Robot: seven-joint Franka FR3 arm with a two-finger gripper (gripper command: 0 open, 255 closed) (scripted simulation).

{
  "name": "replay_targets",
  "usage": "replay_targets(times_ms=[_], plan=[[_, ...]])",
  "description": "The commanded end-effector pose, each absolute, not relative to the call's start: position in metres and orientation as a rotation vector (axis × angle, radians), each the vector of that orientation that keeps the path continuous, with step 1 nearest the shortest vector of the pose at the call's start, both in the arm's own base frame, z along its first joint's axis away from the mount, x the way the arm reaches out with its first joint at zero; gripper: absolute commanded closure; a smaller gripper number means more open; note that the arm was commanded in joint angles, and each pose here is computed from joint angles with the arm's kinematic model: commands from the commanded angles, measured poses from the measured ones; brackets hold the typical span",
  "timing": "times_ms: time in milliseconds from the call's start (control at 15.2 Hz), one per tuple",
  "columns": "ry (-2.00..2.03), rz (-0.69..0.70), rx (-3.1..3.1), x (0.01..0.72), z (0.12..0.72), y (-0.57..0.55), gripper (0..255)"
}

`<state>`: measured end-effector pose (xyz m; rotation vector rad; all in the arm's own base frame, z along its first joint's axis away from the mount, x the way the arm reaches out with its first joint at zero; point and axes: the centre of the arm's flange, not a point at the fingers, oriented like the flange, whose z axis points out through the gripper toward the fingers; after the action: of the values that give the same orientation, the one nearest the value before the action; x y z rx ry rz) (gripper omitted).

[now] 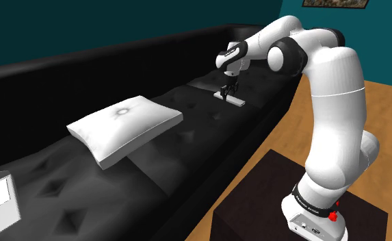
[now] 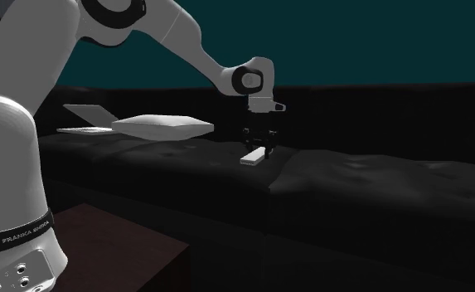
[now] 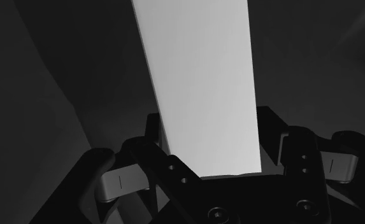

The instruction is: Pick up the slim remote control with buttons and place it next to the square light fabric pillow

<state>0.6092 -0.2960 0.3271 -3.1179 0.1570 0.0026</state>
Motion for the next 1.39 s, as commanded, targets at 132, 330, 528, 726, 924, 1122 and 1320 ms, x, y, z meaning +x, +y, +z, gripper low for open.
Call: replay_targets(times_ms=[132, 330, 528, 726, 924, 1122, 1320], plan=[[0.158, 0.005, -3.117, 0.609, 0.326, -0.296, 255], [0.158, 0.005, -3.117, 0.609, 0.331, -0.296, 255], [0.158, 0.005, -3.117, 0.609, 0.347, -0.296, 255], [0.158, 0.005, -3.117, 0.609, 0.363, -0.296, 255], [0.158, 0.005, -3.117, 0.609, 0.379, -0.296, 255], [0.158, 0.005, -3.117, 0.609, 0.395, -0.296, 255], [0.158, 0.005, -3.117, 0.609, 0.41, -0.296, 255]])
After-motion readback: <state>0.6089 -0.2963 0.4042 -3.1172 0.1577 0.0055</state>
